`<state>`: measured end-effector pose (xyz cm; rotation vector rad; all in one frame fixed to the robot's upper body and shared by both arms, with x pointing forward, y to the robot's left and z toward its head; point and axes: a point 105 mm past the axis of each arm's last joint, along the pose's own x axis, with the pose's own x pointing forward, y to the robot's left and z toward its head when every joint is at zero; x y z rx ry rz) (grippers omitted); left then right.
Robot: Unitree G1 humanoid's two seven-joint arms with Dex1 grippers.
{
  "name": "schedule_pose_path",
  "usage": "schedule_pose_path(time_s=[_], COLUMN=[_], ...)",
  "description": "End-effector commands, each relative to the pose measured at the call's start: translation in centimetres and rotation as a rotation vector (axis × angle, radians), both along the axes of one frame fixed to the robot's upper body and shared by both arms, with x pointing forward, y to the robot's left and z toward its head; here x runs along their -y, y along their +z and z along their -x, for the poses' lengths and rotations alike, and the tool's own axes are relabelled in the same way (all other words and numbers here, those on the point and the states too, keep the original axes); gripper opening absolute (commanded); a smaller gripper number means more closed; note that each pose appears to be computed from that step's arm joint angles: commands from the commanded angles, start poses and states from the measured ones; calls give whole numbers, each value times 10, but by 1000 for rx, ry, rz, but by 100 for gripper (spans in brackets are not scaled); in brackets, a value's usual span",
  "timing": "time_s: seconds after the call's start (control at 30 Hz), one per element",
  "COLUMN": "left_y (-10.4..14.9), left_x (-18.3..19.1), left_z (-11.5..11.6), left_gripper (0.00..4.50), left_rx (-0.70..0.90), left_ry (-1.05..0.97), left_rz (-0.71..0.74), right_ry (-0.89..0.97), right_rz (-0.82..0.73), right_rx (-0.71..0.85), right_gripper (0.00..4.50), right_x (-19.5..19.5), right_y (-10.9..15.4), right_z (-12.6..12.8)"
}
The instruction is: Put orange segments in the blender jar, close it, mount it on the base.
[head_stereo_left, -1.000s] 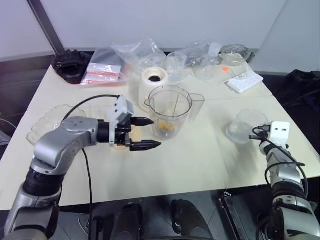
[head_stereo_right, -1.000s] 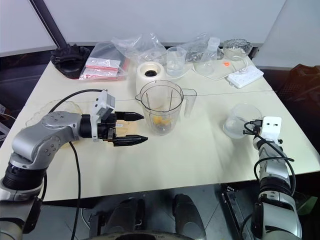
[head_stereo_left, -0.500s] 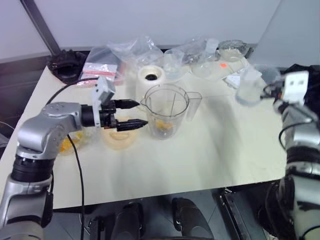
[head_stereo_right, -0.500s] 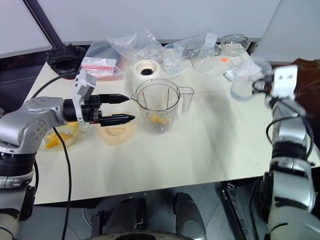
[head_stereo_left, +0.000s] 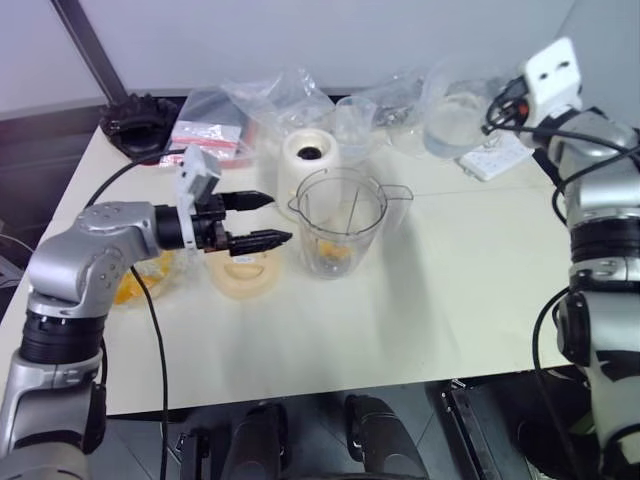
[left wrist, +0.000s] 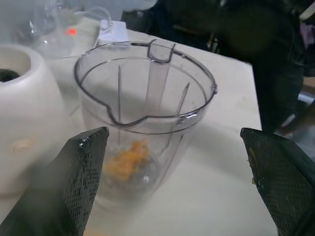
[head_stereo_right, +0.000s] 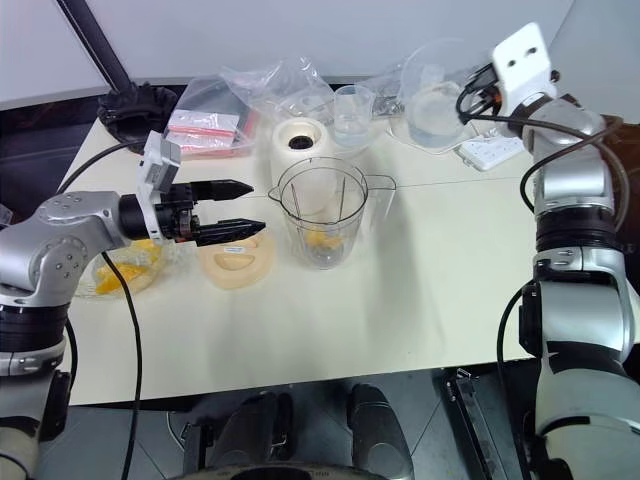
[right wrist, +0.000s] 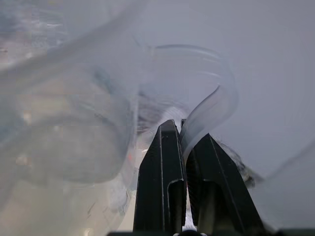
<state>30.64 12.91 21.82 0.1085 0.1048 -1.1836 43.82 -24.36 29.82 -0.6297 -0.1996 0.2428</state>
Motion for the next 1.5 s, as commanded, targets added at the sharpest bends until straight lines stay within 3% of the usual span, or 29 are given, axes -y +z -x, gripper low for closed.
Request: schedule_pose_path(time_s=[0.03, 1.07, 1.5], left_y=[6, 0, -1], left_x=[0, 1, 0], left_z=[7, 8, 7], left_gripper=[450, 450, 450], left_rx=[33, 19, 20], left_ry=[-5, 11, 15], left_rz=[3, 12, 10], right_ry=[68, 162, 157], right_rz=[49, 347, 455], right_rx=[119, 199, 265], right_gripper=[5, 5, 5], right_x=[-15, -76, -83], right_y=[33, 44, 47], right_z=[10, 15, 19])
